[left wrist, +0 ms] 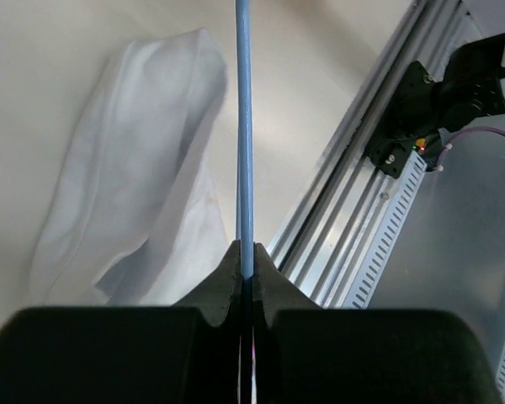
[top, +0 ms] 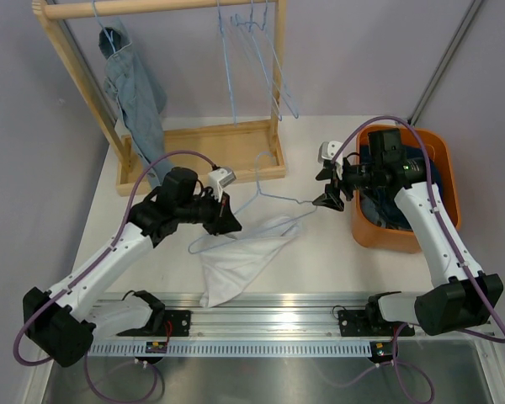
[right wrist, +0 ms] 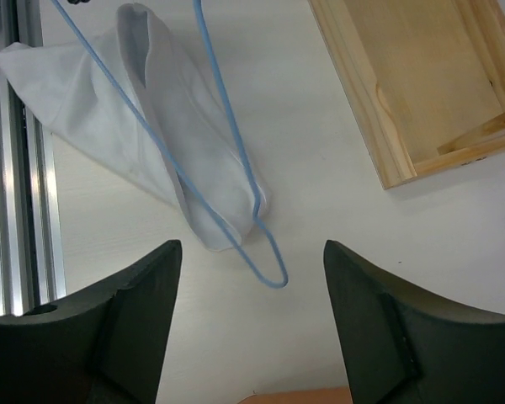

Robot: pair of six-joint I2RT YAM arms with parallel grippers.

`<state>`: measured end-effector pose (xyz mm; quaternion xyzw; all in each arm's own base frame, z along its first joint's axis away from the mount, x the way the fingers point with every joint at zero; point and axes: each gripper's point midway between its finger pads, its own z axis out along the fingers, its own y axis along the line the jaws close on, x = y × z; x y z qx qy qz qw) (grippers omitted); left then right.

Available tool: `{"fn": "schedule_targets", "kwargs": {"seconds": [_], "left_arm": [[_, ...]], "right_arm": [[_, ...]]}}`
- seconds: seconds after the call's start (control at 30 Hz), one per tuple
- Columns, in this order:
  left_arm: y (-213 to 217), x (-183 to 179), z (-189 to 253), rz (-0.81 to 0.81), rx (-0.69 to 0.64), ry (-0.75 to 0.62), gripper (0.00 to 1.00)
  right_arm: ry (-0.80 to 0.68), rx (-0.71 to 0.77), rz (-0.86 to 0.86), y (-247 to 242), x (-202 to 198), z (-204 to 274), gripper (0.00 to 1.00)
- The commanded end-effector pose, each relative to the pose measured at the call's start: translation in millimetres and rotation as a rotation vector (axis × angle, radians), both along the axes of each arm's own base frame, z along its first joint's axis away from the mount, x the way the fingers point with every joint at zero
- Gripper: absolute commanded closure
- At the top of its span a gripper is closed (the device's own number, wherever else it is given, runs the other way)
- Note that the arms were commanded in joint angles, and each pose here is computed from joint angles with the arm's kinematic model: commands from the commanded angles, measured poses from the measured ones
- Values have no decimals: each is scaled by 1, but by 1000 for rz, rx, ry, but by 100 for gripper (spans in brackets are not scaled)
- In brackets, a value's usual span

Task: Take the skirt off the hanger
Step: Place the hanger at the clothesline.

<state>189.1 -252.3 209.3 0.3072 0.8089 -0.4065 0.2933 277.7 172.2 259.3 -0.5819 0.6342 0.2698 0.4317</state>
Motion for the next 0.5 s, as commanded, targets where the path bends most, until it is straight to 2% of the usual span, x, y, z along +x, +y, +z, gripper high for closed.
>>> {"fn": "schedule_targets", "kwargs": {"seconds": [0.0, 0.03, 0.3, 0.47], "left_arm": [[24, 19, 5, 156, 32, -32, 100], [36, 26, 2, 221, 53, -21, 100], [90, 62, 3, 539, 148, 3, 100], [114, 89, 26, 692, 185, -72, 100]], "right_arm": [[-37, 45, -20, 1, 2, 20, 24], [-29, 50, -31, 0, 3, 20, 21], [5, 68, -86, -6, 4, 17, 17], [18, 80, -108, -8, 2, 17, 17]]}}
